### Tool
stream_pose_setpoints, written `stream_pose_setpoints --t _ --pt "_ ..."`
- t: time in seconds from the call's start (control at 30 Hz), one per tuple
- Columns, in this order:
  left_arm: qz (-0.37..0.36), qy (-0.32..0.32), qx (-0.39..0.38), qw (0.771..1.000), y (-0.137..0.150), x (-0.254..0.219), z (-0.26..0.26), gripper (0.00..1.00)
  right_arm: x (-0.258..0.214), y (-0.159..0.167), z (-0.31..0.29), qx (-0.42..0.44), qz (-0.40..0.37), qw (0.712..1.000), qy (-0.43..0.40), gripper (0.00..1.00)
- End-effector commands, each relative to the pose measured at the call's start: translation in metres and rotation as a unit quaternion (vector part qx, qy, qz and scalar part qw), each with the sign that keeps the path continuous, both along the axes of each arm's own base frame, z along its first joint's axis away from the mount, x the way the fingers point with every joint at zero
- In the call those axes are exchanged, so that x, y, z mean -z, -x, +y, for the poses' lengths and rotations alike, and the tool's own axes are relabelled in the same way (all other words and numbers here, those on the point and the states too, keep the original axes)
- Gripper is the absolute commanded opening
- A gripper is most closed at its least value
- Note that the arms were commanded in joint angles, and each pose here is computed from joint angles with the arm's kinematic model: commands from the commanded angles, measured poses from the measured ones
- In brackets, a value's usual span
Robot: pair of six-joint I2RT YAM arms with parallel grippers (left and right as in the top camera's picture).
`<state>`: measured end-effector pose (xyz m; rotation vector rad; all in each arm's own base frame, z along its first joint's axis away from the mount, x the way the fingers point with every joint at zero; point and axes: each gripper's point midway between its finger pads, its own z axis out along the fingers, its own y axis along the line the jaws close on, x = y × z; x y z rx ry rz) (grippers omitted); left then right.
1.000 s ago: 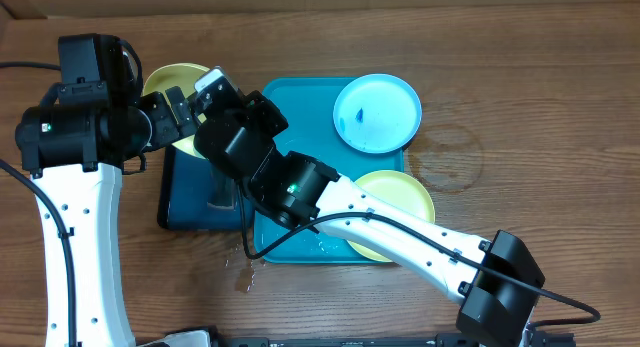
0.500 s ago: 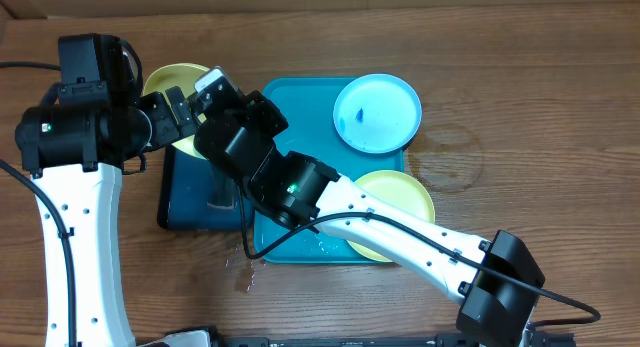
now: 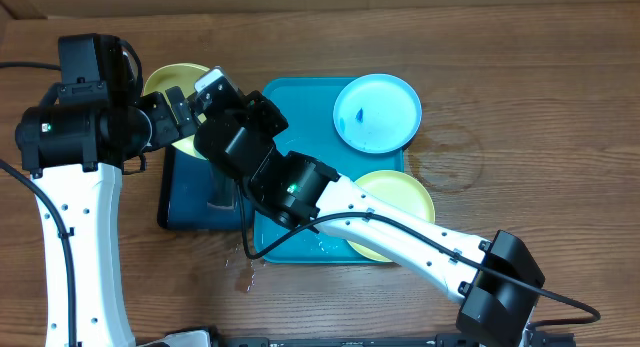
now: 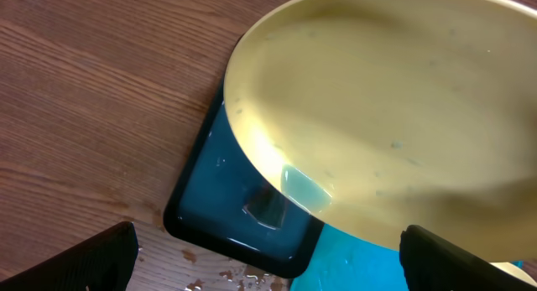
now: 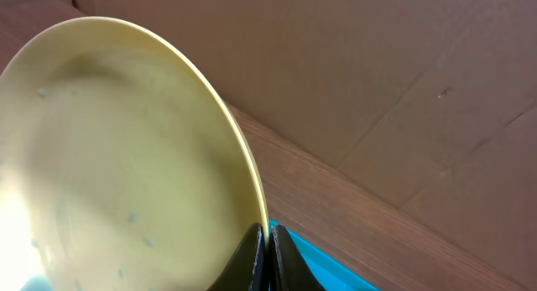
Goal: Clean dirty plates on tray and stack at the side
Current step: 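Hold the yellow plate tilted over the water tray with the right gripper, then carry the yellow plate to the right side of the table, right gripper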
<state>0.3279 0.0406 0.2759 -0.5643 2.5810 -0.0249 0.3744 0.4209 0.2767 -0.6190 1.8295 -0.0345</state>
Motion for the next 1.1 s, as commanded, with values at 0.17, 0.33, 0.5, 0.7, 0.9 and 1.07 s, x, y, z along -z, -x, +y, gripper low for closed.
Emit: stream_pose_setpoints --t 0.17,0.33,0.5,0.7,0.9,1.07 --pt "-0.005 -0.001 -0.012 1.000 -0.001 -0.003 0.002 1.00 -0.031 0.002 -0.002 0.005 -0.021 0.999 -0.028 0.04" --pt "-0.005 -0.001 -0.012 1.000 -0.001 -0.003 0.002 1.00 -0.031 -0.001 -0.005 0.009 -0.021 0.999 -0.028 0.04" --pt "-0.005 -0.001 -0.012 1.000 -0.001 -0.003 0.002 1.00 -0.027 -0.012 -0.016 0.028 -0.012 0.999 -0.036 0.04" --pt "-0.005 -0.001 -0.012 1.000 -0.001 -0.003 0.002 1.00 -0.001 -0.021 -0.041 0.103 0.065 0.985 -0.125 0.04" --pt "-0.005 -0.001 -0.012 1.000 -0.001 -0.003 0.002 1.00 0.046 -0.015 -0.050 0.103 0.225 0.950 -0.191 0.04" --pt "-0.005 -0.001 -0.012 1.000 -0.001 -0.003 0.002 1.00 0.064 -0.012 -0.055 0.082 0.322 0.917 -0.223 0.04"
